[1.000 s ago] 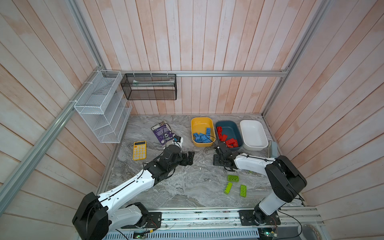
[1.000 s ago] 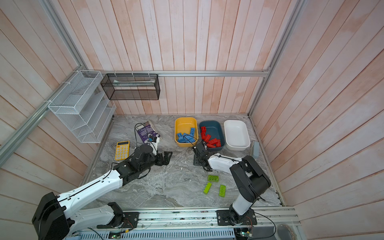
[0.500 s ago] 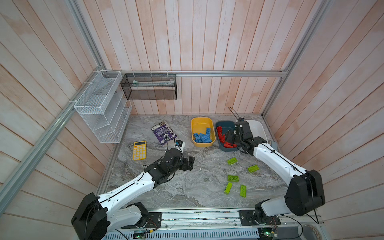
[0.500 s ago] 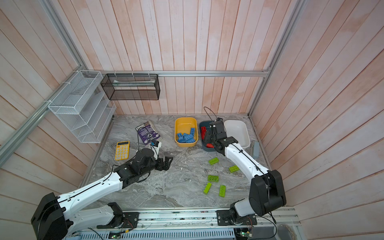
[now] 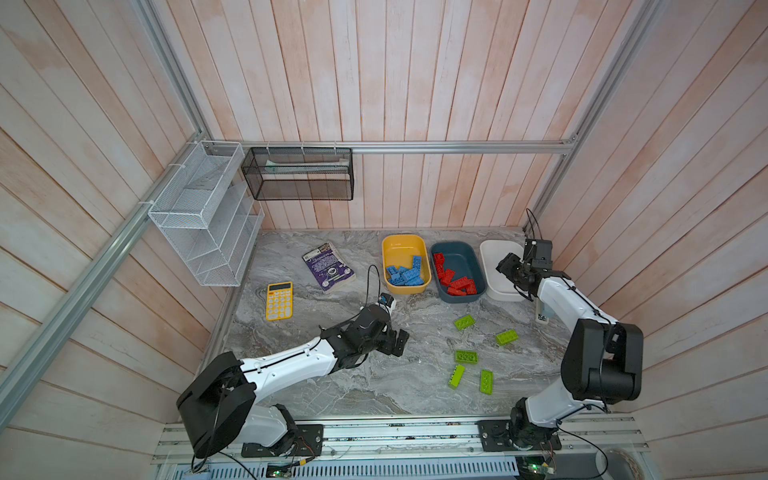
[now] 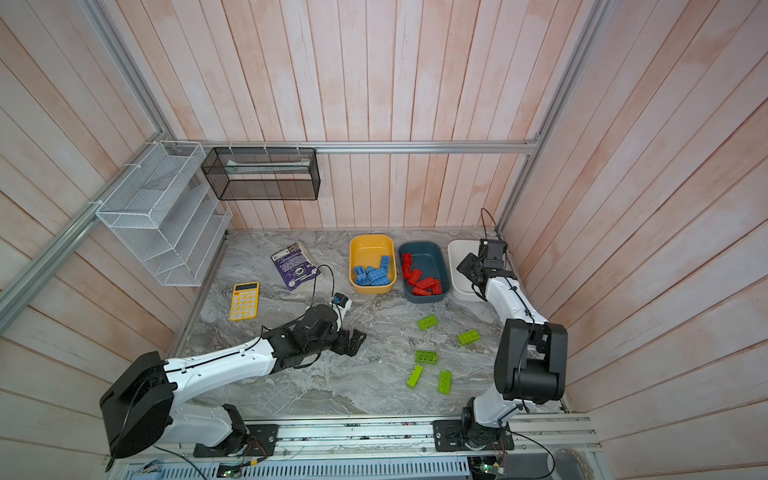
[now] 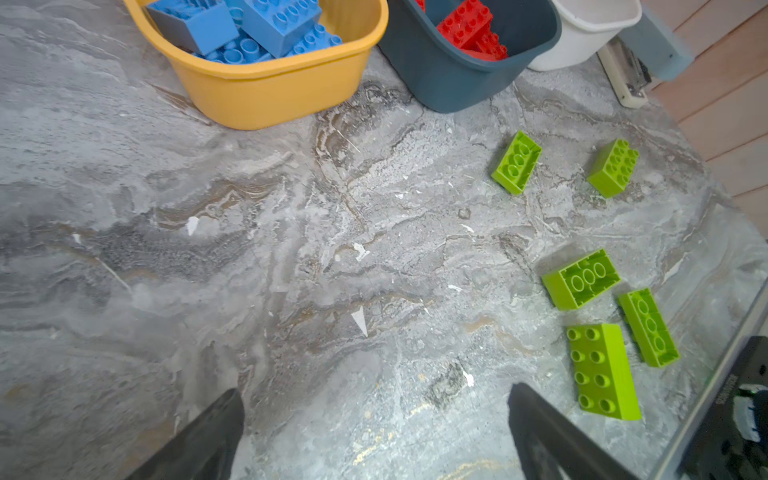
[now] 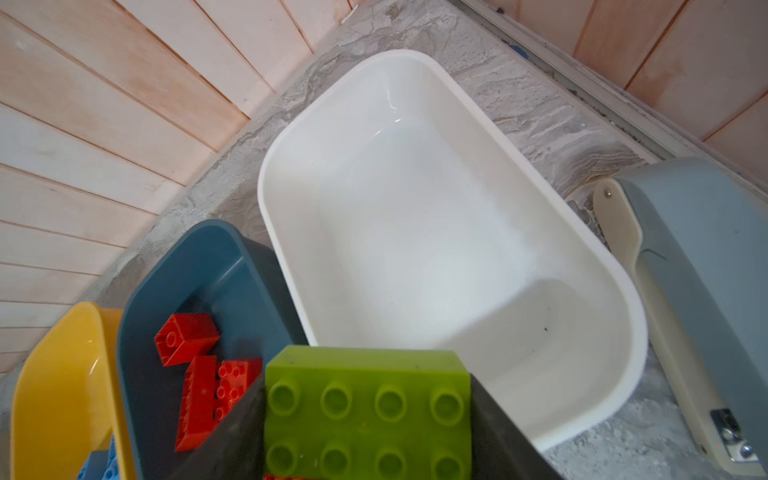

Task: Sort the legos into containers by color

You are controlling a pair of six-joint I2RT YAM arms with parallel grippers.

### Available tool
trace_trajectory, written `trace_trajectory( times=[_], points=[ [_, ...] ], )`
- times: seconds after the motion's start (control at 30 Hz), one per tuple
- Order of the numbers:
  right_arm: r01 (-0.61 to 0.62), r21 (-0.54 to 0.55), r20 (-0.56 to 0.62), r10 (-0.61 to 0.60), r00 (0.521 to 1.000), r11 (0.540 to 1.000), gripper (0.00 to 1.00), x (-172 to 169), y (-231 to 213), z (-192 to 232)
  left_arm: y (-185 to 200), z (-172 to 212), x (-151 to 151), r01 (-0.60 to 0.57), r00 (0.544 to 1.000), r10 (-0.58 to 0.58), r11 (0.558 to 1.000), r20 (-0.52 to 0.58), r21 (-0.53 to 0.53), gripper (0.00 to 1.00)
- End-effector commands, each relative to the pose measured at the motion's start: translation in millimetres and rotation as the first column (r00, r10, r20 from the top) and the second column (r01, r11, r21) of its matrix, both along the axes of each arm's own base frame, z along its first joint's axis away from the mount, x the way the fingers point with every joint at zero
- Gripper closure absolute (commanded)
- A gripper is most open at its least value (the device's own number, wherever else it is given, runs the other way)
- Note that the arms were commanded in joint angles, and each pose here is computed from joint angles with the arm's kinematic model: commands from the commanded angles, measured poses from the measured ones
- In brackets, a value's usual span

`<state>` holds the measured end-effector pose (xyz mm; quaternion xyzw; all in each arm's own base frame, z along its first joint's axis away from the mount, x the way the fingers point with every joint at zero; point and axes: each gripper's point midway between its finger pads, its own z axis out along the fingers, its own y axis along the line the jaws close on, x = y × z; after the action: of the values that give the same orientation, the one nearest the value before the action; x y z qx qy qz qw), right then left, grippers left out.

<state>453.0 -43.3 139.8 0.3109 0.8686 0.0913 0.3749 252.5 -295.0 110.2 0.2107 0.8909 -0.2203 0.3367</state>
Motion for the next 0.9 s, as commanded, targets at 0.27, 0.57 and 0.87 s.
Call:
trace_trajectory(
  times=[0.27, 0.57, 0.87],
  points=[
    [0.01, -0.005, 0.007, -0.01, 1.0, 1.0, 0.15, 35.9, -10.3, -7.2, -28.8, -1.7, -2.3, 0.086, 0.996, -0.086, 0.996, 0.017, 0.011, 0.01],
    [-0.006, -0.094, 0.085, 0.014, 0.996, 0.996, 0.09, 18.7, -6.0, 41.1, -48.9, 8.2, -1.2, 0.115, 0.993, -0.115, 0.993, 0.015, -0.015, 0.01],
    [-0.266, -0.184, 0.011, 0.273, 0.962, 0.946, 0.11, -41.2, 90.3, 41.0, -90.8, -2.8, -52.9, 0.292, 0.956, -0.292, 0.956, 0.028, 0.011, 0.05]
  ],
)
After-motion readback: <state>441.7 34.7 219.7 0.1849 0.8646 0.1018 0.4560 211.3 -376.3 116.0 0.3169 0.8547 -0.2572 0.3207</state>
